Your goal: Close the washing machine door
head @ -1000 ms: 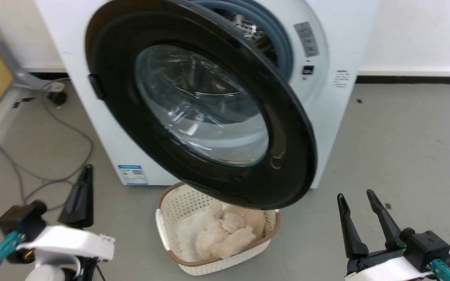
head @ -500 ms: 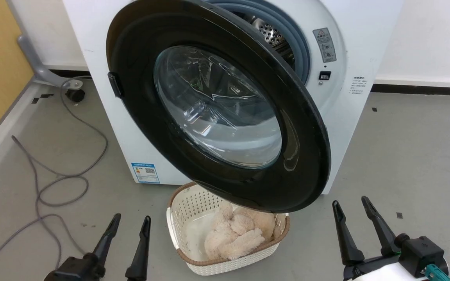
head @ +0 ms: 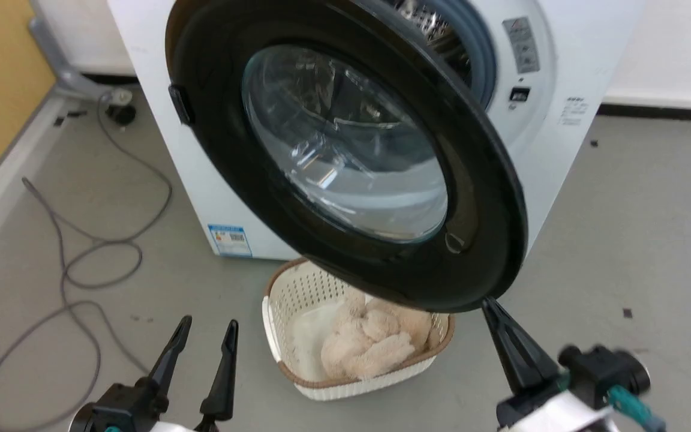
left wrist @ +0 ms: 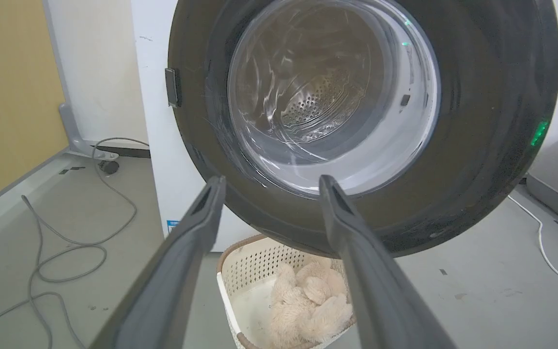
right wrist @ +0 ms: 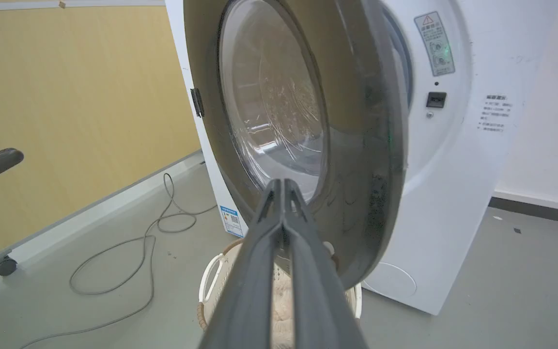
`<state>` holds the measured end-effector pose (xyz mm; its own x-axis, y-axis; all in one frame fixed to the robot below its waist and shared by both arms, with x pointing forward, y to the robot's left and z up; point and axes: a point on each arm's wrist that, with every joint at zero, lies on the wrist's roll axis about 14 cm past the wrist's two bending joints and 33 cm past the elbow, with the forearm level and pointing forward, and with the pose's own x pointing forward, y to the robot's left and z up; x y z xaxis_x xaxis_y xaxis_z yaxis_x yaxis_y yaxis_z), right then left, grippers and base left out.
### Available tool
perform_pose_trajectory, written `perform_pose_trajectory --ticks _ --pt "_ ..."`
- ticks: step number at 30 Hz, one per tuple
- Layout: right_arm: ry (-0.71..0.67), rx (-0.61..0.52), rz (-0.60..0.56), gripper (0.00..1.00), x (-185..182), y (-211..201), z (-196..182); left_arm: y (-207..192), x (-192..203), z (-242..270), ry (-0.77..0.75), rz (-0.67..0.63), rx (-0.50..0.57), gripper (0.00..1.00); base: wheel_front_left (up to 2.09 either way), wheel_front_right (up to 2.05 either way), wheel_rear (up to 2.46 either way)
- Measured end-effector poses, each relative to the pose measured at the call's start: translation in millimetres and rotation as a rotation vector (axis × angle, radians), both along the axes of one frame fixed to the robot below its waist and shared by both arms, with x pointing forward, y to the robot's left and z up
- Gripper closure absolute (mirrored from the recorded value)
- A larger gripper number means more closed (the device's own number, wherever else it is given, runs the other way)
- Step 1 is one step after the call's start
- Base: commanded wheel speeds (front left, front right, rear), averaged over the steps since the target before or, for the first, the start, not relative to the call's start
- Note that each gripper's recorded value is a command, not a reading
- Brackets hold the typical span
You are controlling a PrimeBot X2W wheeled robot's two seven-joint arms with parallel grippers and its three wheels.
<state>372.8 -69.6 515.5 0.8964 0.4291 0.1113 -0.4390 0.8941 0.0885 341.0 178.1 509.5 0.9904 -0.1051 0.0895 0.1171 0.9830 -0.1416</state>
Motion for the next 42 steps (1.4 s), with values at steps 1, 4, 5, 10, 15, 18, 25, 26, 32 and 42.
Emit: perform_pose_trajectory --ticks 1,4,5,10,15,18,25,26,32,42 --pt "-0.004 -0.014 0.023 1.0 4 4 0 0 2 -1 0.002 0.003 -0.003 0.0 0.0 0.0 0.0" --pt "-0.013 -0.054 0.069 1.0 21 8 -1 1 7 -4 0.011 0.008 -0.003 0.0 0.0 0.0 0.0" --pt "-0.013 -0.075 0.083 1.0 28 9 -2 3 9 -5 0.014 0.014 -0.003 0.0 0.0 0.0 0.0" --pt "-0.007 -0.146 0.098 1.0 67 2 -4 9 19 -7 0.021 0.04 -0.008 0.0 0.0 0.0 0.0" --pt "-0.001 -0.143 0.057 1.0 110 -8 1 20 31 -6 0.015 0.084 -0.012 0.0 0.0 0.0 0.0" --pt "0.005 -0.14 0.02 1.0 136 -17 3 25 36 -8 0.022 0.102 -0.01 0.0 0.0 0.0 0.0" --pt "0.032 -0.127 -0.02 1.0 189 -27 1 38 50 -14 0.032 0.148 -0.004 0.0 0.0 0.0 0.0" --pt "0.035 -0.124 -0.025 1.0 196 -27 0 39 53 -15 0.033 0.151 -0.002 0.0 0.0 0.0 0.0" --pt "0.08 -0.078 -0.076 1.0 230 -35 -6 45 60 -21 0.049 0.169 0.005 0.0 0.0 0.0 0.0" --pt "0.13 -0.025 -0.167 1.0 267 -48 -15 50 66 -30 0.072 0.185 0.008 0.0 0.0 0.0 0.0"
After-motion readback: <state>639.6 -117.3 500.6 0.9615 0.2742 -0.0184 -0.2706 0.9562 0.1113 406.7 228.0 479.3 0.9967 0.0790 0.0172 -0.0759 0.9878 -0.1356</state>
